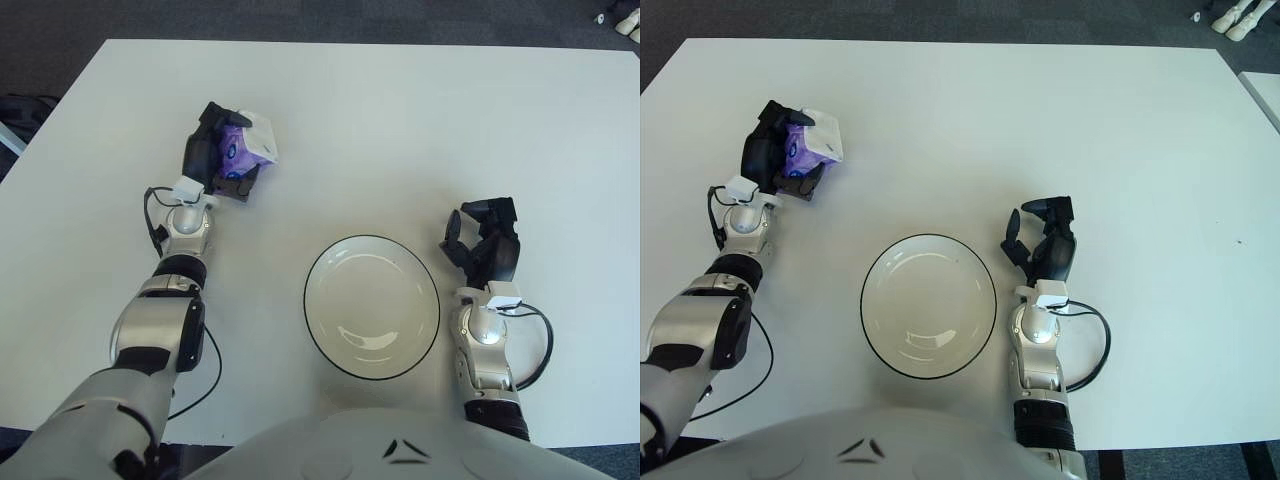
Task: Put the tissue paper into the plate.
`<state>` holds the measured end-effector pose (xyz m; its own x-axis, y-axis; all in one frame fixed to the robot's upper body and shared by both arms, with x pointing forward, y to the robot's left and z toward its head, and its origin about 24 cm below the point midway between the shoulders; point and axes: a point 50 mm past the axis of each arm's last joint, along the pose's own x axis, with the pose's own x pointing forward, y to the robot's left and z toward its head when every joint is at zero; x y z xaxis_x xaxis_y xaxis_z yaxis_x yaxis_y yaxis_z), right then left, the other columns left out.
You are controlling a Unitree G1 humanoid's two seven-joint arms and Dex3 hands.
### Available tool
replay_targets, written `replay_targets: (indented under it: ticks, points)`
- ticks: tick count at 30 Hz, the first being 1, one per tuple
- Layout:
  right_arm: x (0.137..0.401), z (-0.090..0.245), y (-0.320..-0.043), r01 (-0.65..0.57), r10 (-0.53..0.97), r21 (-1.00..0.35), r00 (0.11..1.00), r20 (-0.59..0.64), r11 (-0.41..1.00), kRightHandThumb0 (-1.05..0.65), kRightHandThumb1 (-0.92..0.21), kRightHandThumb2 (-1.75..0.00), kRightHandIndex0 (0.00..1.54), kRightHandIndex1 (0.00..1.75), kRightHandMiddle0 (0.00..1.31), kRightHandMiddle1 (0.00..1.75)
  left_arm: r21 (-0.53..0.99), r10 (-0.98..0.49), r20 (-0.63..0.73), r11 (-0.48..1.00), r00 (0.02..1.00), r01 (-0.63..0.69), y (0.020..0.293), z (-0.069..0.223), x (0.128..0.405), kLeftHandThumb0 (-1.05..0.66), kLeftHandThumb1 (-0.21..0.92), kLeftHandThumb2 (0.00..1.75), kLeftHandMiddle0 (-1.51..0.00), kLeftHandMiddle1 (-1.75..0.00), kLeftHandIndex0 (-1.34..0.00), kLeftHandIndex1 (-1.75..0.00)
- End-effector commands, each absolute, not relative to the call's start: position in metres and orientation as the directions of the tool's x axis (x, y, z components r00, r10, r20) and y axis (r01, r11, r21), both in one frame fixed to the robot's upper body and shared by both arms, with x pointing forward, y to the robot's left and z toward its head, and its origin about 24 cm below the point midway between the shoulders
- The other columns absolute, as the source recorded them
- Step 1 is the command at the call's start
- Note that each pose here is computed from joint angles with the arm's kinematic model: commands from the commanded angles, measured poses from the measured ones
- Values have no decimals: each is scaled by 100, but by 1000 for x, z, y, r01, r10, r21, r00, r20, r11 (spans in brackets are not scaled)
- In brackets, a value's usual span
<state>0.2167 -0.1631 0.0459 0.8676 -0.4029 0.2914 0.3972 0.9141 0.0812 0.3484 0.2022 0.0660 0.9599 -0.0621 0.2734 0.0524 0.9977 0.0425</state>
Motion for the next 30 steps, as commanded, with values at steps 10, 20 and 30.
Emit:
replay_targets:
  ticks: [10,20,30]
  points:
    - [202,10,-162,419,-421,39,901,110,907,-39,-63,-93,62,135,37,175,-283,-227,287,908,931,308,177,51,341,0,-15,175,-101,-150,-76,-175]
    - [203,11,-163,411,-413,44,903,116,911,-39,-63,-94,62,135,37,175,-131,-391,496,849,775,512,165,117,352,0,-14,175,-102,-151,-74,-175]
    - [205,10,-164,403,-405,48,907,116,914,-39,-66,-90,60,135,35,175,91,-532,563,801,632,592,164,149,346,0,-12,175,-99,-157,-71,-175]
